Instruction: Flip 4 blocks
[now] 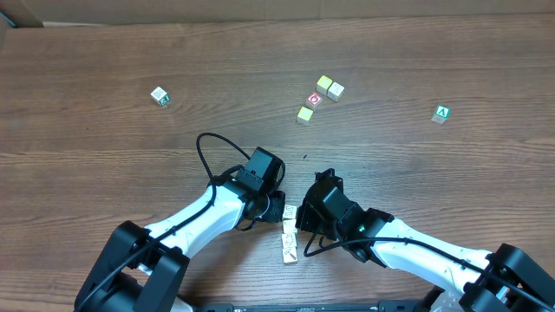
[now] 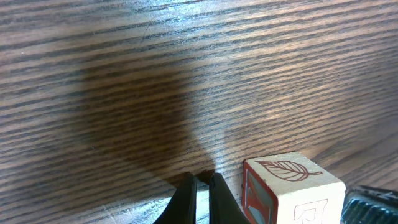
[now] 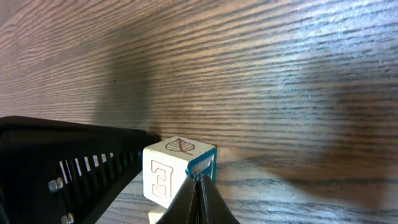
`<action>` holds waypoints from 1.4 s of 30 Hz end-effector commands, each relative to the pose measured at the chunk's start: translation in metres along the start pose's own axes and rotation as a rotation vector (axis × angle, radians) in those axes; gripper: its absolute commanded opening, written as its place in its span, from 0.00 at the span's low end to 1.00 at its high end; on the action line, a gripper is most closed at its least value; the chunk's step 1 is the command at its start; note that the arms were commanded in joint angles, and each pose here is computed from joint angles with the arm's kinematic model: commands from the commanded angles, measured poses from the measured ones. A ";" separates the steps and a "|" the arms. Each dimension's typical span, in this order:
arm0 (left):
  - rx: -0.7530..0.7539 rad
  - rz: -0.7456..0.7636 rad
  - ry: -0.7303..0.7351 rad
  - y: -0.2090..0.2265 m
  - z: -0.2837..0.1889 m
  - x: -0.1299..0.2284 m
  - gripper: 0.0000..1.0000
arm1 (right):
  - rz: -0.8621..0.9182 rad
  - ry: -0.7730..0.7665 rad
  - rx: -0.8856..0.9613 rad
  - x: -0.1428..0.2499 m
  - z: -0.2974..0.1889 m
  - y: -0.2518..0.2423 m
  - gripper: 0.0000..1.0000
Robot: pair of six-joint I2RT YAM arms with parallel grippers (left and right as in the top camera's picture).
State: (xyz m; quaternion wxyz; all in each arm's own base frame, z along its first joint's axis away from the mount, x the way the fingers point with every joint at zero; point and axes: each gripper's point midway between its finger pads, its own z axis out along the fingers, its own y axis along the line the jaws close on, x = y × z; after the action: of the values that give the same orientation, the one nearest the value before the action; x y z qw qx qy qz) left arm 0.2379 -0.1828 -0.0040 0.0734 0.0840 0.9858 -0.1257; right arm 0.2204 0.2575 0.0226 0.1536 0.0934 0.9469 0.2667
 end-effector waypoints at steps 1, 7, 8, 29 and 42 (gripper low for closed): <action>-0.044 -0.023 0.084 0.014 0.012 0.025 0.04 | -0.009 -0.018 0.018 -0.002 0.001 -0.004 0.04; -0.030 -0.018 0.051 0.010 0.013 0.017 0.04 | 0.003 -0.041 0.034 -0.006 0.001 -0.007 0.04; -0.019 -0.014 0.027 0.008 0.013 0.011 0.04 | 0.012 -0.043 0.039 -0.008 0.001 -0.010 0.04; 0.100 -0.025 -0.164 -0.019 0.008 -0.037 0.04 | 0.059 0.025 0.041 -0.008 -0.001 -0.021 0.04; 0.136 -0.032 -0.071 -0.023 0.010 -0.017 0.04 | 0.062 0.036 0.056 -0.005 -0.001 -0.024 0.04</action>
State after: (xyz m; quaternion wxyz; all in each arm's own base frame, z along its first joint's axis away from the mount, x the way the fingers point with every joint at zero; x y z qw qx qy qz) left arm 0.2589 -0.2103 0.0000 0.1188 0.0718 0.9713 -0.1929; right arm 0.2230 0.2366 0.0141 0.1259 0.1239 0.9523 0.2489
